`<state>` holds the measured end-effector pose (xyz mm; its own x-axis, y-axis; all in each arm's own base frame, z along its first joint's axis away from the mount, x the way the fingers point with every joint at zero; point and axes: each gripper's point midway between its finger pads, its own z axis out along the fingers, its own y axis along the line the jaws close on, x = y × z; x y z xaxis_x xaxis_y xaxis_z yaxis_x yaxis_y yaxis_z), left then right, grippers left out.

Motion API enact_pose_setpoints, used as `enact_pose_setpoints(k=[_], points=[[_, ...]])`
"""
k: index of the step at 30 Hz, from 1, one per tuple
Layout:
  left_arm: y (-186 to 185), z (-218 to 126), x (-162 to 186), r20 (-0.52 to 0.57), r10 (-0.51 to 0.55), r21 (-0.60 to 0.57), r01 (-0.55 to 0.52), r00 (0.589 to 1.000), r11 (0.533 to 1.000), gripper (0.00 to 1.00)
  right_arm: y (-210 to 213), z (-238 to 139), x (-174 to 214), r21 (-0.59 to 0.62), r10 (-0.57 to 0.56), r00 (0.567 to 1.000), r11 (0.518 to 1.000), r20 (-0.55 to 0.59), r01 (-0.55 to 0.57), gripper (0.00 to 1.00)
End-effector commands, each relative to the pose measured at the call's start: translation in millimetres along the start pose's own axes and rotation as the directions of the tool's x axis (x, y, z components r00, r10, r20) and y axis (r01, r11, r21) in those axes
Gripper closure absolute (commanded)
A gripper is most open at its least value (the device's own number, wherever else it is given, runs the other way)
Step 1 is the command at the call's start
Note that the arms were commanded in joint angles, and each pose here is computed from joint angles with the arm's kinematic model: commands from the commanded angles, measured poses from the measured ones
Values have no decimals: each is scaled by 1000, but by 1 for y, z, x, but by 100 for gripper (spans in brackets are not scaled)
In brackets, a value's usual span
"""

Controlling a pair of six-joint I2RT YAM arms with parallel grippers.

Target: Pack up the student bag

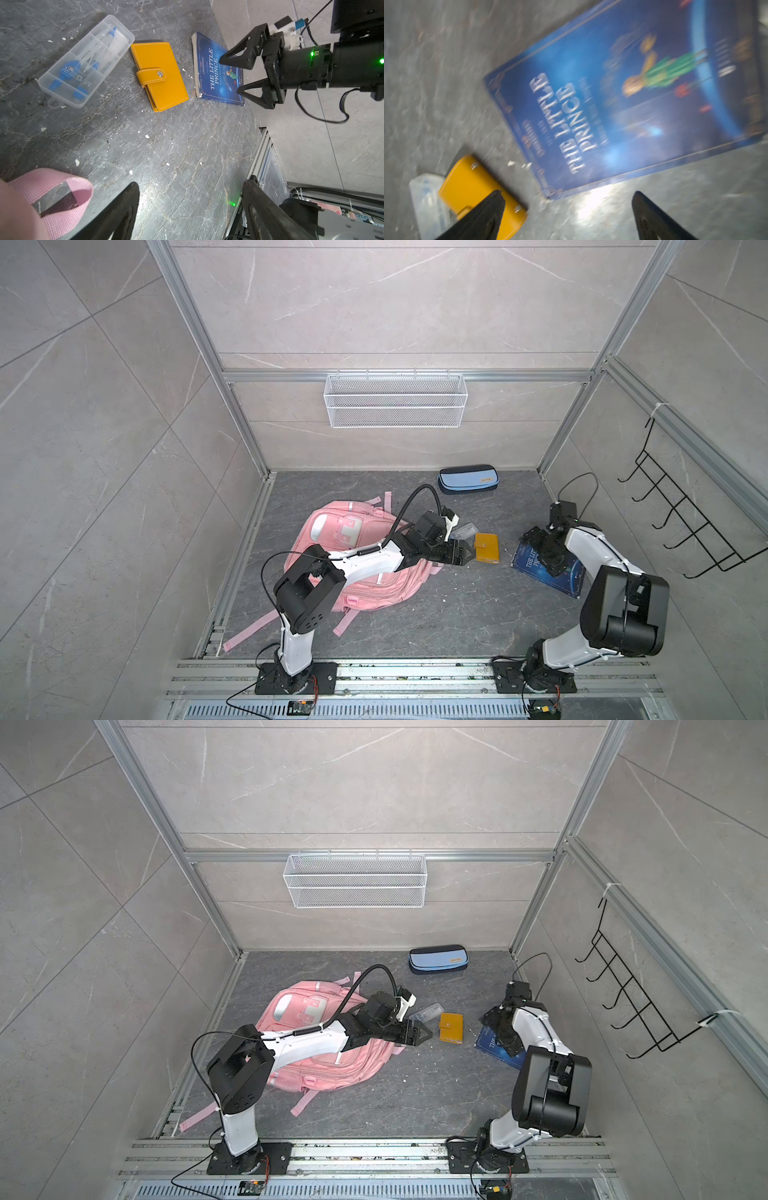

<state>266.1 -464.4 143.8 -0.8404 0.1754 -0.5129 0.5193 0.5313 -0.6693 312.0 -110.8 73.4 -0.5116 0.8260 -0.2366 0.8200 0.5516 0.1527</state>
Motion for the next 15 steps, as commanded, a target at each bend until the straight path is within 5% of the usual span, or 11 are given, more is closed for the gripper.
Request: enact_pose_setpoints(k=[1,15], points=[[-14,-14,-11,51,17,32,-18,999,999,20,-36,5,-13,101,-36,998,994,-46,40,0],[-29,-14,-11,10,37,77,-38,999,996,18,-90,23,-54,117,117,993,987,-35,-112,0]])
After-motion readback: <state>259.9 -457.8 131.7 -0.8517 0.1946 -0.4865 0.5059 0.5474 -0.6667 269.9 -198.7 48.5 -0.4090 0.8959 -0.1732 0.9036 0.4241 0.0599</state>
